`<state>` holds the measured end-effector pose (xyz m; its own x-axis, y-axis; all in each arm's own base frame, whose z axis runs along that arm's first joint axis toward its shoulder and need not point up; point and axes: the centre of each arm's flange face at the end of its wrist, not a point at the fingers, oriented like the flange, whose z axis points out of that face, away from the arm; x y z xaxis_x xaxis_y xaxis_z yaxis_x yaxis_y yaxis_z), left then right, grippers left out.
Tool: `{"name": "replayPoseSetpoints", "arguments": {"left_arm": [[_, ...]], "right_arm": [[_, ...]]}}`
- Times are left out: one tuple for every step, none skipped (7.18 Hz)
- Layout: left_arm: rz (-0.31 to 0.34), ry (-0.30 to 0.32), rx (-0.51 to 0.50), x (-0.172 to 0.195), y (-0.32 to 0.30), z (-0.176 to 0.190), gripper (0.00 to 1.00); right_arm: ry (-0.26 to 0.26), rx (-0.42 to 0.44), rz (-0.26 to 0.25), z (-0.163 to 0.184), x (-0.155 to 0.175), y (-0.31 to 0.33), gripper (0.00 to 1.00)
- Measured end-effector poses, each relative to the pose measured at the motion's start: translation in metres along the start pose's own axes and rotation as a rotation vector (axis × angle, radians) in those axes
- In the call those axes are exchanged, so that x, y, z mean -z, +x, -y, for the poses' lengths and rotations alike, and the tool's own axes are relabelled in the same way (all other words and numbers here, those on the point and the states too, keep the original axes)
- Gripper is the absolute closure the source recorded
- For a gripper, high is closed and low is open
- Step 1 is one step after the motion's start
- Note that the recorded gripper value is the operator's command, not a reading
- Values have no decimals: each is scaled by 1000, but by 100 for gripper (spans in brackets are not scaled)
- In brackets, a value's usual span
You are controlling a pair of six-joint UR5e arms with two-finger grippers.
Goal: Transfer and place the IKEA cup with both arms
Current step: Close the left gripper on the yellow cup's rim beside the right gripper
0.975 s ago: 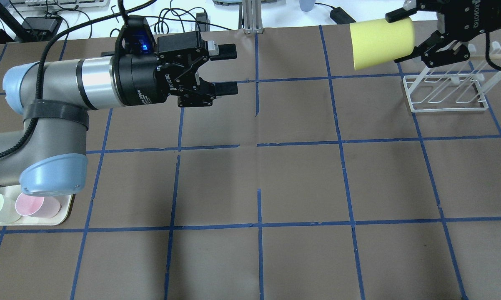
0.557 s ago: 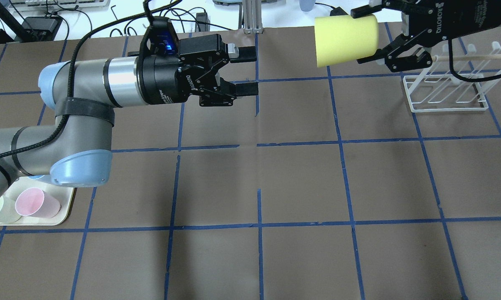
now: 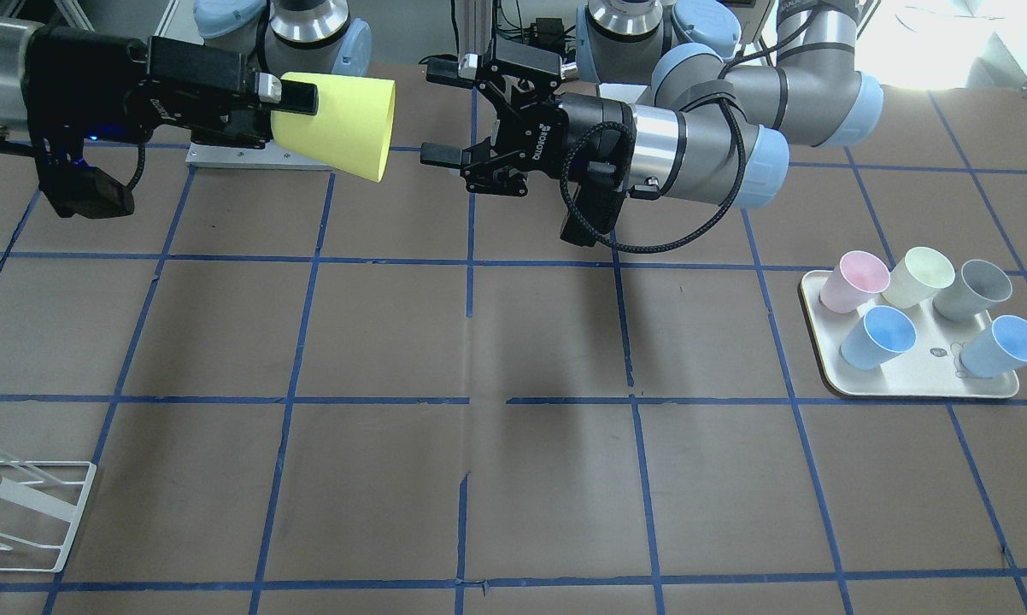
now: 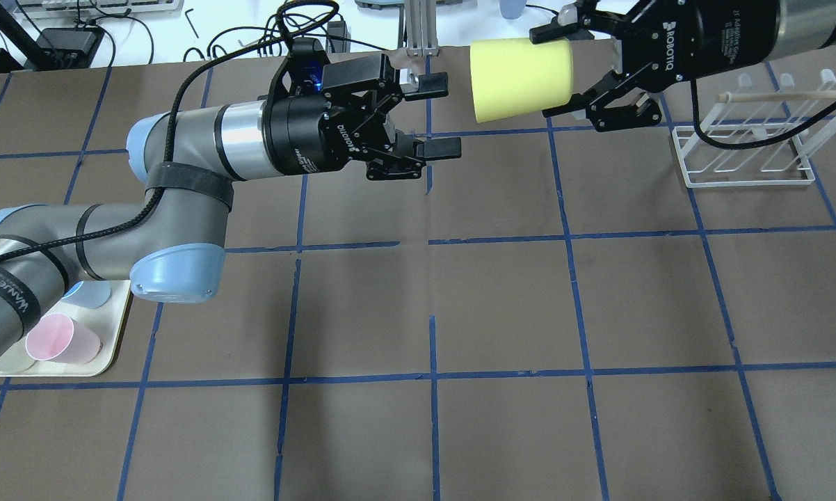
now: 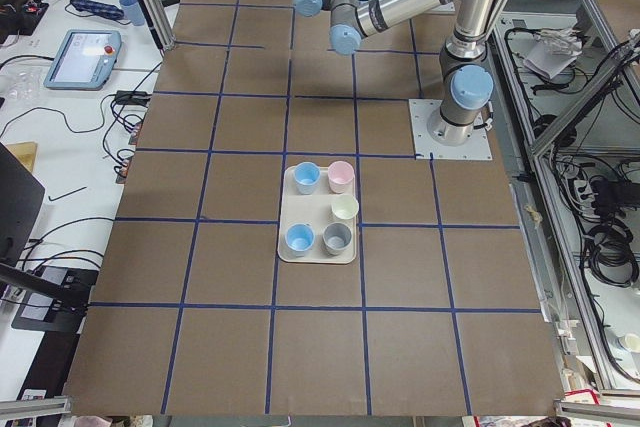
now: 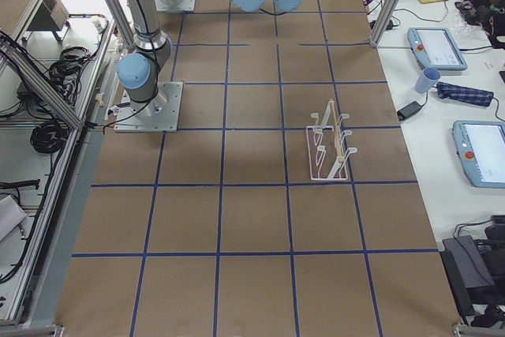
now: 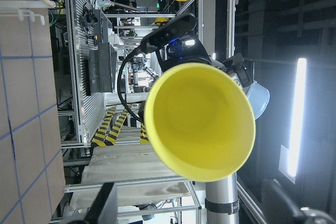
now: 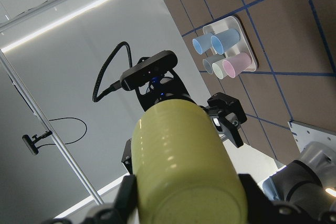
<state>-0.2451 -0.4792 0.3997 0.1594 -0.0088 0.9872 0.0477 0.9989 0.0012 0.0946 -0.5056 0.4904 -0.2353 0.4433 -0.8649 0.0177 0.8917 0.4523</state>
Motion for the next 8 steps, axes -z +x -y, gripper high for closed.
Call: {"name": "replayPoseSetpoints", "arguments": {"left_arm": [[-3, 2, 12, 2, -6, 6, 6], [-5, 5, 20, 3, -11, 14, 10], [-6, 8, 26, 5, -15, 22, 11], [-6, 10, 35, 6, -20, 28, 11], [-6, 11, 41, 7, -24, 32, 14], [-6, 9, 46, 6, -27, 33, 14], [-6, 0, 50, 1, -29, 32, 15], [-6, -14, 50, -6, -29, 28, 22]], "right_arm": [[-4, -3, -2, 0, -1, 2, 59], [-7, -6, -3, 0, -2, 4, 59], [-8, -7, -3, 0, -3, 4, 59], [-8, -9, -2, 0, -4, 4, 59], [-9, -9, -1, 0, -5, 4, 59], [-12, -6, -1, -1, -8, 3, 59], [-18, -3, -4, -1, -12, 2, 59], [-25, 2, -9, -2, -17, 2, 59]]}}
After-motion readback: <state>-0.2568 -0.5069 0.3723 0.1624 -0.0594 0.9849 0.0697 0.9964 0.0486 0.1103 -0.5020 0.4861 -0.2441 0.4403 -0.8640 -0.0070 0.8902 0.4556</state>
